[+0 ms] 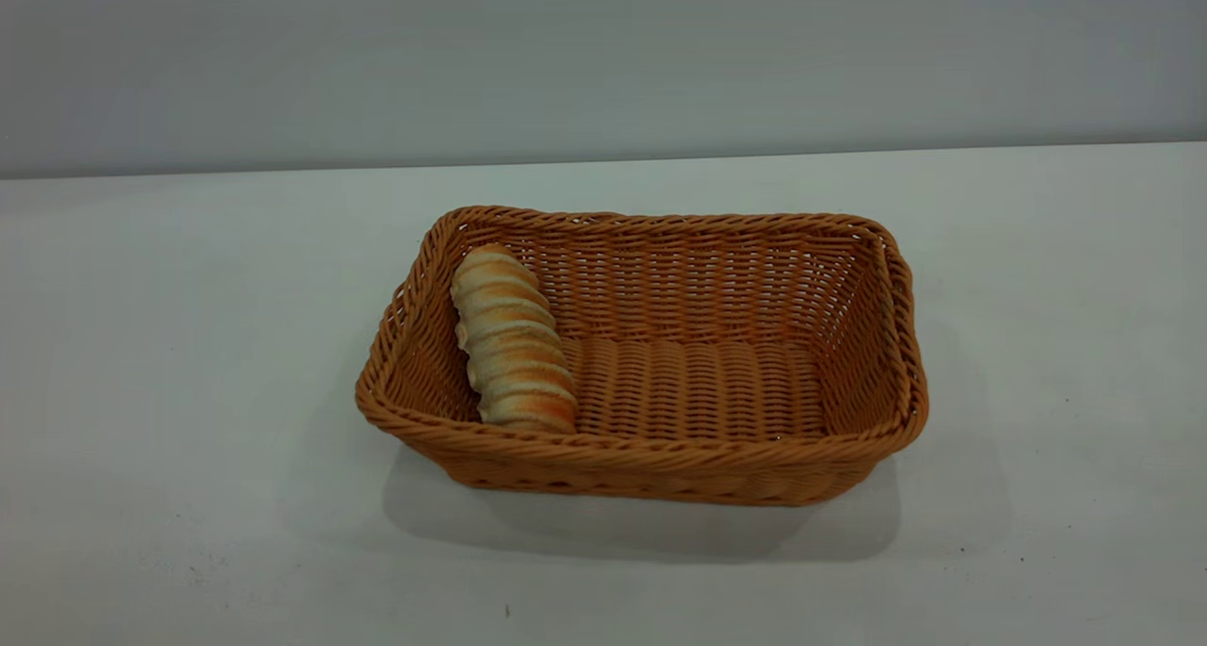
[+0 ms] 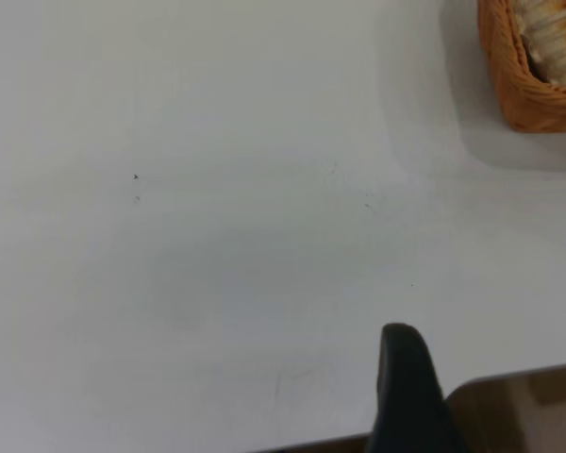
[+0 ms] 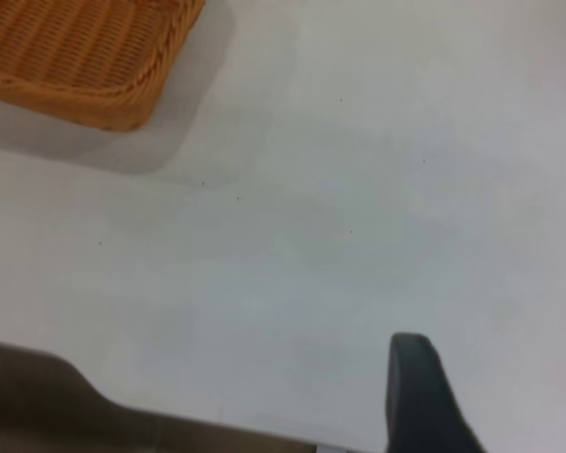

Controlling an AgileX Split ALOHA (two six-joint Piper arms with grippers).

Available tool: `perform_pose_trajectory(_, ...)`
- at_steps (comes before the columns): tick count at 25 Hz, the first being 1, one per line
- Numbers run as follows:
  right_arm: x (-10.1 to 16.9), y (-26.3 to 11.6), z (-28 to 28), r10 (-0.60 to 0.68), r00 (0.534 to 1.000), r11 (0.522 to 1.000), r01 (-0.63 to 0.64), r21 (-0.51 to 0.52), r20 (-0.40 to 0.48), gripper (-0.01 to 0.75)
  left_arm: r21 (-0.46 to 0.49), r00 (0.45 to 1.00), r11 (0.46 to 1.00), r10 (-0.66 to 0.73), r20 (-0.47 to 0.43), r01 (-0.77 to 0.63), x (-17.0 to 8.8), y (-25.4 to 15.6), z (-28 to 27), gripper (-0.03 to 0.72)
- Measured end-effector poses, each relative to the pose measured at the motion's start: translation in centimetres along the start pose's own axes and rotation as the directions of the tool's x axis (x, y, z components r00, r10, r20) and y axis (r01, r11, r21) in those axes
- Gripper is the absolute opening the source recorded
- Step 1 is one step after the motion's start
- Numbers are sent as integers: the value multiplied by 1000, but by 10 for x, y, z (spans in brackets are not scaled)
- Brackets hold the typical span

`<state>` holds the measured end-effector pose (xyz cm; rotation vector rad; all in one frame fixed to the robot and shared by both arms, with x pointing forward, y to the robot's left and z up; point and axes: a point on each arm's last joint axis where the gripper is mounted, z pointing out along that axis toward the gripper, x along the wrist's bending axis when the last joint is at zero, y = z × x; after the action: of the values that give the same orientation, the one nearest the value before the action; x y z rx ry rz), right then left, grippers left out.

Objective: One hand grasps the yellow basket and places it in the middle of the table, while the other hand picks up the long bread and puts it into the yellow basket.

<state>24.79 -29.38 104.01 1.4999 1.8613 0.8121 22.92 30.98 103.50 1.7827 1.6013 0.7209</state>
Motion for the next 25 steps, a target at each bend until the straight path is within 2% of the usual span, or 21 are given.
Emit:
perform_pose_trajectory(7,0,0,0,-1,1000,1000,1,-4,1,430,0,1000,1000,-1,3,1,0,0,0,500)
perform_pose_trajectory(10,1,-3,-4,8,1000,999,-7,-38,19,430,-5,1000,1000,-6,0,6,0,-1,-1,500)
perform_pose_trajectory(15,2,-11,-14,21,998,993,-15,-119,52,430,-45,995,996,-76,-68,73,-2,-5,-5,500)
perform_pose_trajectory(19,2,-11,-14,21,998,993,-15,-120,52,430,-50,988,993,-111,-108,106,-3,-6,-5,500)
perform_pose_trajectory(25,3,-11,-14,21,998,993,-15,-121,53,430,-48,988,993,-113,-109,109,-3,-6,-5,500)
